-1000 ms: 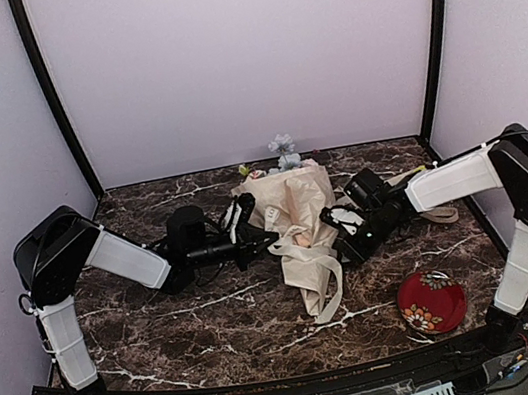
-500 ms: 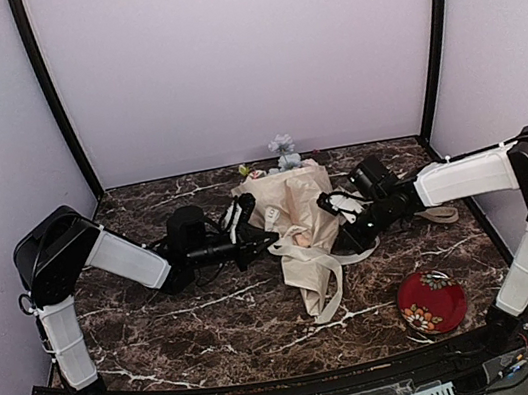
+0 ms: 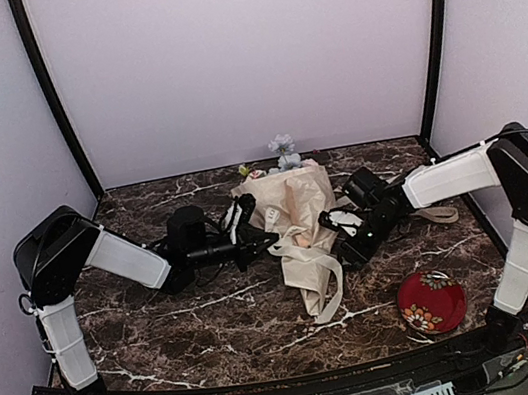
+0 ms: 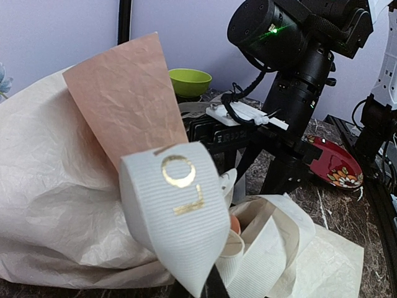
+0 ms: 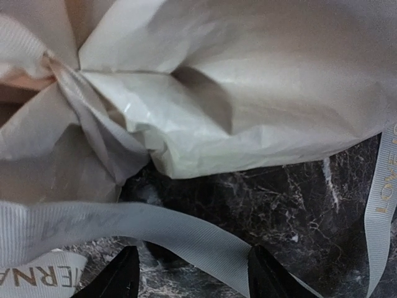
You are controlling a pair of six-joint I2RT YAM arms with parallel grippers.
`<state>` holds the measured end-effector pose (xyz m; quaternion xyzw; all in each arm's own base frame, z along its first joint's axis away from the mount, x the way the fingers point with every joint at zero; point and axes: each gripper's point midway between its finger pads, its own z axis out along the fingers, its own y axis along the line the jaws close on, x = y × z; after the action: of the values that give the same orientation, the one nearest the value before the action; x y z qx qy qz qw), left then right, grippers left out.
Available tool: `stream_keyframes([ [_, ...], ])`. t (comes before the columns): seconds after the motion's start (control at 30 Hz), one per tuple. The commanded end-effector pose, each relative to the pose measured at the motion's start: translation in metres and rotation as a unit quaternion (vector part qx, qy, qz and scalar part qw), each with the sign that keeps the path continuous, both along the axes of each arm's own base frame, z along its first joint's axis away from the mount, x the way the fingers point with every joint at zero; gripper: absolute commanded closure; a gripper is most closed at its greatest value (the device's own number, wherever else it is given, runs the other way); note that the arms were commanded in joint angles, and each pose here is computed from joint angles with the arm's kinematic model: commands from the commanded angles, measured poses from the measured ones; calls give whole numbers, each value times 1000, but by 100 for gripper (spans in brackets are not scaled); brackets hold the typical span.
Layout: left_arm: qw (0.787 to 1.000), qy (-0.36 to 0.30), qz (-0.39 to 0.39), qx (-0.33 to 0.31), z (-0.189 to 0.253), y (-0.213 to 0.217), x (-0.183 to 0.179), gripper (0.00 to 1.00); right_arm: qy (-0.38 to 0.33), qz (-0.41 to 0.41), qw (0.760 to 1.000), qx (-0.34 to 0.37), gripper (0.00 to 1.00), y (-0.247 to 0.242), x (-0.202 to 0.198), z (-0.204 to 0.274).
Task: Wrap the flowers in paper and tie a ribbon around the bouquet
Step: Cross the half-tied ribbon over the folded bouquet.
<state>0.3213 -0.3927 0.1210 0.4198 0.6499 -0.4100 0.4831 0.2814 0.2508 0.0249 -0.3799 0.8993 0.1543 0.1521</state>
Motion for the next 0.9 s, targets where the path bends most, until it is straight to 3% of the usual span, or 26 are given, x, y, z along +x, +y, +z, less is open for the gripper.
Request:
stream_keyframes([
  [0.0,1000,-24,-4,-16,26,1,0,100,-19,14,1000,10,33,14,12,5],
  [0.2,1000,-22,-4,-15,25,2,-1,100,-34,34,999,16,31,26,23,9],
  [0.3,1000,-23,-3,-15,26,2,0,100,-17,58,997,47,39,38,15,10],
  [0.33,1000,-23,-4,-15,26,2,0,100,-10,63,996,57,44,41,12,11],
  [0.47,1000,-22,-3,-15,26,2,0,100,-5,57,995,76,86,41,4,14],
  [0.57,1000,-23,-3,-14,25,2,0,100,-15,39,996,74,98,35,6,21],
  [0.87,1000,-20,0,-21,26,4,-1,100,-14,2,997,70,100,23,5,54],
])
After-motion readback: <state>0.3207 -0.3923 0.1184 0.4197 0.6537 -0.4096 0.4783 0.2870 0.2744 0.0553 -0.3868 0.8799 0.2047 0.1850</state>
